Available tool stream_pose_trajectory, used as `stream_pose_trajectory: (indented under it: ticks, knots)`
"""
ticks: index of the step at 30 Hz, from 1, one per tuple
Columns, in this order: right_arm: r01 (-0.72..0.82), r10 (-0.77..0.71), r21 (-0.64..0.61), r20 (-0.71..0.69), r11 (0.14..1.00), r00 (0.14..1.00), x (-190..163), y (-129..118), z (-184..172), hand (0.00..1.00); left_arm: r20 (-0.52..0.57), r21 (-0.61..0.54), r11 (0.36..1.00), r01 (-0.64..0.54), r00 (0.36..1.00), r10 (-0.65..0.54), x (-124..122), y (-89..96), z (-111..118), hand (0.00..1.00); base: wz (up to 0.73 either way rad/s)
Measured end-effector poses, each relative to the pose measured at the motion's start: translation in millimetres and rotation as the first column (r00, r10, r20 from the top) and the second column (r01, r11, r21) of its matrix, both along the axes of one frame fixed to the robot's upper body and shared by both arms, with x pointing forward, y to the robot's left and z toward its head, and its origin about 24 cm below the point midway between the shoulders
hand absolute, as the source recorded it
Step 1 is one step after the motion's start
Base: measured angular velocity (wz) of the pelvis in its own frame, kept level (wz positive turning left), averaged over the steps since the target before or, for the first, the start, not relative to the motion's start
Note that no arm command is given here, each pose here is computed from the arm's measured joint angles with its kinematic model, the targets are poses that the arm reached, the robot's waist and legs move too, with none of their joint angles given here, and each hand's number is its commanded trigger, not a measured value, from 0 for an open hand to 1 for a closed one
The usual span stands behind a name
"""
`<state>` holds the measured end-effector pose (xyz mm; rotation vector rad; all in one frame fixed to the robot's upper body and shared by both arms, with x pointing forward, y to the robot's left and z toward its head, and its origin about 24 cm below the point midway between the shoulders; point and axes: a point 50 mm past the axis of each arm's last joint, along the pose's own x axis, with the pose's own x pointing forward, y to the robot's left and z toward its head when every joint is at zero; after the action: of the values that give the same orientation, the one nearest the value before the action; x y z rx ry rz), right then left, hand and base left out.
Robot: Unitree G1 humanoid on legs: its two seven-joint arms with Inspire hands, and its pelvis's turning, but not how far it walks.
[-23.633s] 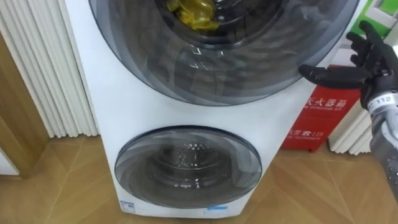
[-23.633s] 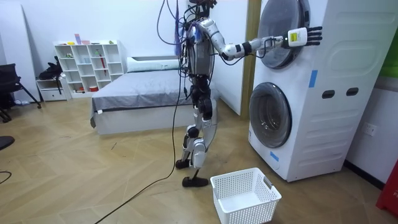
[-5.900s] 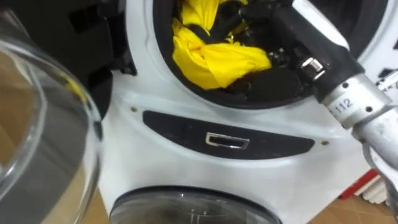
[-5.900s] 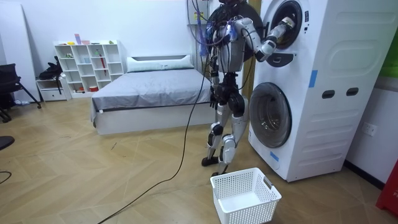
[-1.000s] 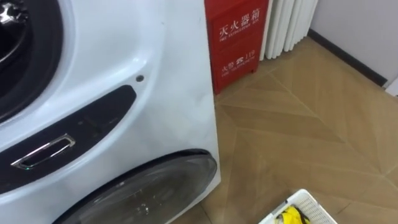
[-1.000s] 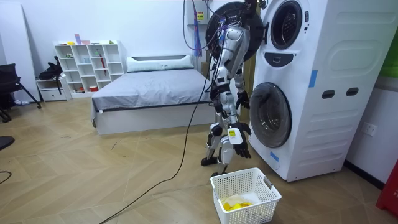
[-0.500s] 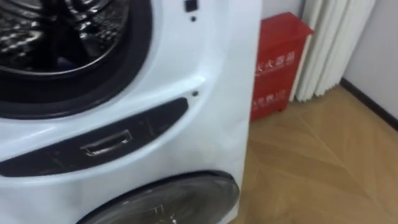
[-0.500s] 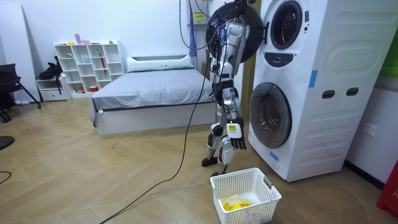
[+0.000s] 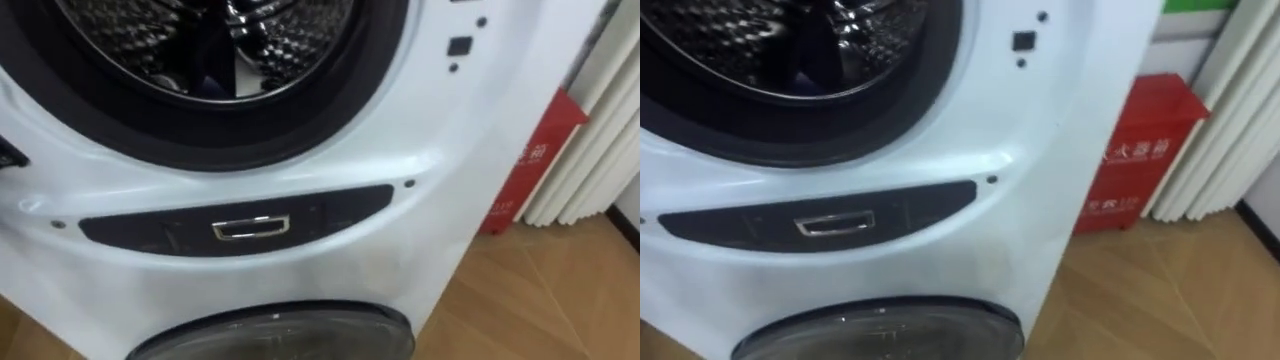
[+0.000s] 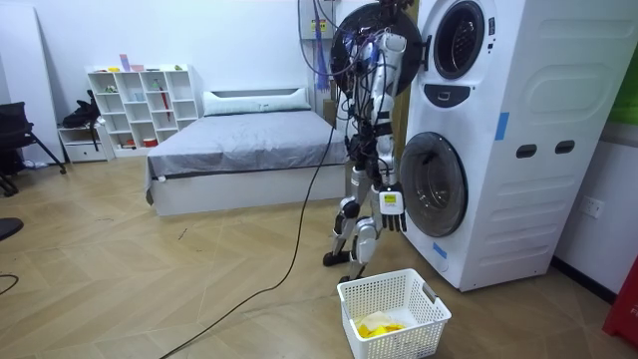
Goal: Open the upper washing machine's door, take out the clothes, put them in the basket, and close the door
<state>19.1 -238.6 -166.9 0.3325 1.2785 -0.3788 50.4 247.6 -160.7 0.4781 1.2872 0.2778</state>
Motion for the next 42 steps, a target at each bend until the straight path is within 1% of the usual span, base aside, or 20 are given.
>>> stream_pose_trajectory:
  ticks: [7, 9, 14, 18, 22, 25, 26, 28, 30, 33, 34, 36, 40, 42]
  knots:
    - [-0.057, 0.055, -0.048, -0.029, 0.997, 0.998, 5, 0, 0, 0.0, 0.0, 0.005, 1.0, -0.011, 1.0, 0.011, -1, 1.0, 0, 0.0, 0.09]
    - [-0.101, 0.098, -0.074, -0.034, 0.992, 0.995, 10, -1, 0, 0.0, -0.011, 0.01, 1.0, -0.018, 1.0, 0.018, -8, 0.9, 0, 0.0, 0.0]
    - [-0.133, 0.129, -0.099, -0.047, 0.986, 0.991, 12, 0, 0, 0.0, -0.044, 0.016, 1.0, -0.027, 0.999, 0.028, -24, 0.6, -1, 0.0, 0.02]
    - [-0.176, 0.168, -0.12, -0.076, 0.977, 0.983, 7, 0, 0, 0.0, -0.095, 0.042, 0.999, 0.031, 0.995, -0.027, -32, 3.3, -1, 0.0, 0.0]
    - [-0.191, 0.181, -0.139, -0.08, 0.972, 0.98, 10, -3, 0, 0.0, -0.117, 0.03, 0.999, 0.037, 0.993, -0.033, -32, 4.4, -1, 0.0, 0.0]
    - [-0.214, 0.2, -0.194, -0.092, 0.957, 0.975, 15, -13, 3, 0.0, -0.097, 0.007, 0.998, 0.055, 0.994, -0.054, -18, 0.7, -1, 0.0, 0.04]
    - [-0.231, 0.211, -0.221, -0.11, 0.947, 0.971, 13, -18, 4, 0.0, -0.091, 0.003, 0.999, 0.047, 0.995, -0.046, -16, -0.5, -2, 0.0, 0.12]
    - [-0.237, 0.21, -0.241, -0.133, 0.941, 0.969, 9, -21, 5, 0.0, -0.054, 0.005, 0.999, 0.046, 0.998, -0.045, -4, 0.6, 0, 0.0, 0.21]
    - [-0.243, 0.21, -0.248, -0.151, 0.938, 0.966, 5, -22, 5, 0.0, 0.033, 0.003, 0.998, 0.057, 0.998, -0.057, 24, -0.8, 4, 0.0, 0.07]
    - [-0.259, 0.222, -0.255, -0.162, 0.932, 0.961, 2, -24, 5, 0.0, 0.1, 0.003, 0.995, 0.098, 0.99, -0.098, 45, -5.3, 9, 0.0, 0.16]
    - [-0.249, 0.214, -0.262, -0.156, 0.932, 0.964, 4, -26, 6, 0.0, 0.129, -0.001, 0.992, 0.123, 0.984, -0.122, 54, -9.5, 10, 0.0, 0.21]
    - [-0.248, 0.208, -0.259, -0.174, 0.933, 0.963, 2, -27, 5, 0.0, 0.163, -0.008, 0.991, 0.137, 0.978, -0.134, 68, -14.8, 13, 0.0, 0.11]
    - [-0.258, 0.218, -0.257, -0.175, 0.931, 0.96, 6, -26, 5, 0.0, 0.167, -0.008, 0.988, 0.155, 0.974, -0.152, 69, -16.9, 13, 0.0, 0.03]
    - [-0.27, 0.226, -0.255, -0.19, 0.929, 0.956, 2, -24, 4, 0.0, 0.152, -0.02, 0.993, 0.117, 0.982, -0.113, 63, -14.6, 10, 0.0, 0.0]
